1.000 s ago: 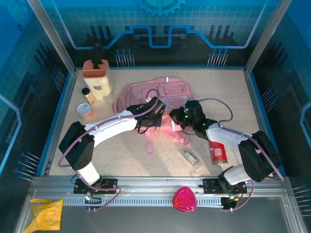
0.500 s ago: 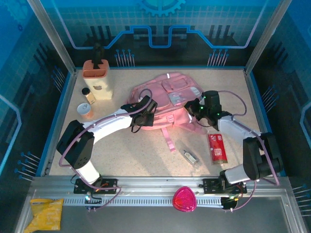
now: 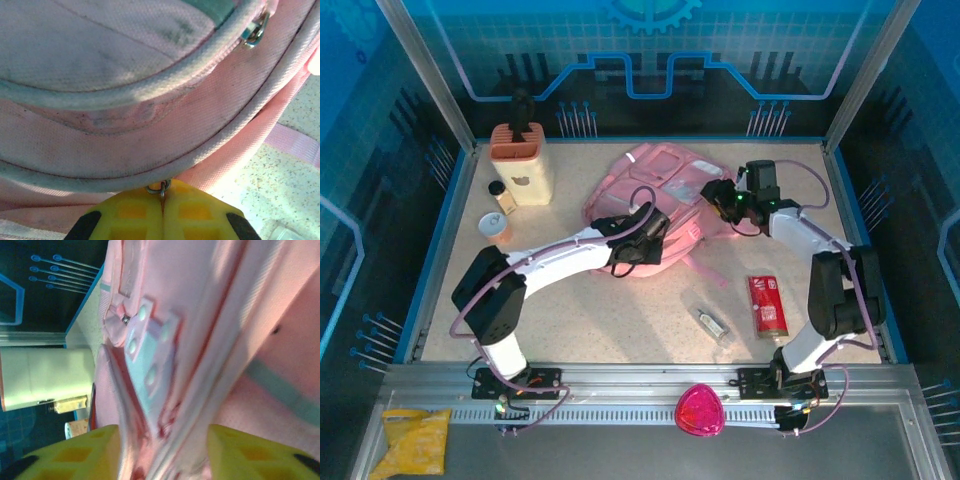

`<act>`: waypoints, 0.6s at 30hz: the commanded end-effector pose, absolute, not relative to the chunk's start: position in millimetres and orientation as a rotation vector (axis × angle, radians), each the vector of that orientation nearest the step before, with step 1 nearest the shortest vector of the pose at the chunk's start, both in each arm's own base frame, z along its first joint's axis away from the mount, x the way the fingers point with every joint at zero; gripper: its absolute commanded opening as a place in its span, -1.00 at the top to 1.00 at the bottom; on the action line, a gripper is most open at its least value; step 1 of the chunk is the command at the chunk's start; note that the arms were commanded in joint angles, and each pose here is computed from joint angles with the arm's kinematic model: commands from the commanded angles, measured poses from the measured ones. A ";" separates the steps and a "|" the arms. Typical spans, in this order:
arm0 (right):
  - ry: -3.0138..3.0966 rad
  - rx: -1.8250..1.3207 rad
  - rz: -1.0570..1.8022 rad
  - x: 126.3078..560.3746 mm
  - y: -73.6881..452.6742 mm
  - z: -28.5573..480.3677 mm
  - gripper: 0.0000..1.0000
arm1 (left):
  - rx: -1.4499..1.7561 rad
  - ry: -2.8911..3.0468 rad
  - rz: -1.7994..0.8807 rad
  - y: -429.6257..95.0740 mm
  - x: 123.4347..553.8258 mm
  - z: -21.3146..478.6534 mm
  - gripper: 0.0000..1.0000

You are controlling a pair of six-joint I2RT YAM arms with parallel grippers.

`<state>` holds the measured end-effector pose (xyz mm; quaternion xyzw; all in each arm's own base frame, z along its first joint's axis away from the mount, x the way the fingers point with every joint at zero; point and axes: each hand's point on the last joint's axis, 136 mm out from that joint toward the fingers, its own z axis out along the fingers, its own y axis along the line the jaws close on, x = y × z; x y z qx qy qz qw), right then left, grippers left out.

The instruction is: Pack the student bag

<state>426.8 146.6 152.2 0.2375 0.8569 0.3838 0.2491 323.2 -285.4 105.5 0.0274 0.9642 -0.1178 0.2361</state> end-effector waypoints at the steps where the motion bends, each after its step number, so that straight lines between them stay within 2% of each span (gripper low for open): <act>1: 2.355 0.604 1.084 394.5 162.7 160.6 -0.14 | 0.031 2.611 -0.392 -295.9 331.8 120.9 1.00; 8: 2.388 0.660 1.180 339.8 207.8 142.8 -0.25 | 0.051 2.630 -0.377 -293.9 328.3 116.8 1.00; 14: 2.390 0.698 1.260 342.0 238.5 131.2 -0.17 | 0.051 2.613 -0.430 -297.5 327.0 121.5 1.00; 18: 2.378 0.675 1.264 350.9 249.0 132.2 -0.02 | 0.059 2.615 -0.438 -298.0 325.1 121.5 1.00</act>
